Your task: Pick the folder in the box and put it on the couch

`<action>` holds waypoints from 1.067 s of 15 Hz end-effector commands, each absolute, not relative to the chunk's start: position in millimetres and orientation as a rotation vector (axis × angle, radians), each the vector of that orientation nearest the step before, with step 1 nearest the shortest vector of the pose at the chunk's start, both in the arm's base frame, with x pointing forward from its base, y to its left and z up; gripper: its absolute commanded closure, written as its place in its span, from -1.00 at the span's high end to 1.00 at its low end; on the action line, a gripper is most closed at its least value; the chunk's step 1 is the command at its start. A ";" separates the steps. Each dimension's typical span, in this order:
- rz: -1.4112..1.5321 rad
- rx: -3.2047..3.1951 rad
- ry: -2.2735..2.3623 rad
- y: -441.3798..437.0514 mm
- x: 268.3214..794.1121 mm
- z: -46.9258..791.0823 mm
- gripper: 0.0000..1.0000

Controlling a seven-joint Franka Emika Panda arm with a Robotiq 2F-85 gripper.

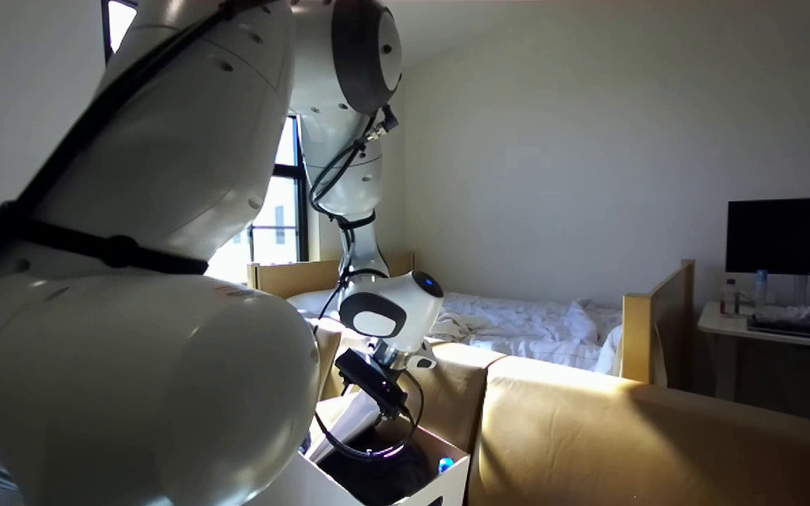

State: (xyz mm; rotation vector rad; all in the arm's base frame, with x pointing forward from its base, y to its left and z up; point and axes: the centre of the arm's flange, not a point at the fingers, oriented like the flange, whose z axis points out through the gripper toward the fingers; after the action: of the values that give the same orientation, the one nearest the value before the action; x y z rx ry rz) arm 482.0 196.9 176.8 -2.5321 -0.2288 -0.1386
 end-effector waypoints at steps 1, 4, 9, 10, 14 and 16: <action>-0.185 -2.328 -0.233 212.4 496.9 144.7 1.00; -0.181 -2.303 -0.277 226.0 504.7 128.4 1.00; -0.170 -2.329 -0.352 236.1 509.8 123.0 0.47; -0.182 -2.336 -0.365 234.6 510.1 128.0 0.33; -0.230 -2.368 -0.382 228.9 514.4 145.2 -0.19; -0.243 -2.364 -0.371 230.3 515.5 146.6 -0.43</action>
State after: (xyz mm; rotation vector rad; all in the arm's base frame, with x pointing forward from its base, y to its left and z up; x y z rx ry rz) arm 514.2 231.5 133.8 -2.3474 -0.3497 -0.1896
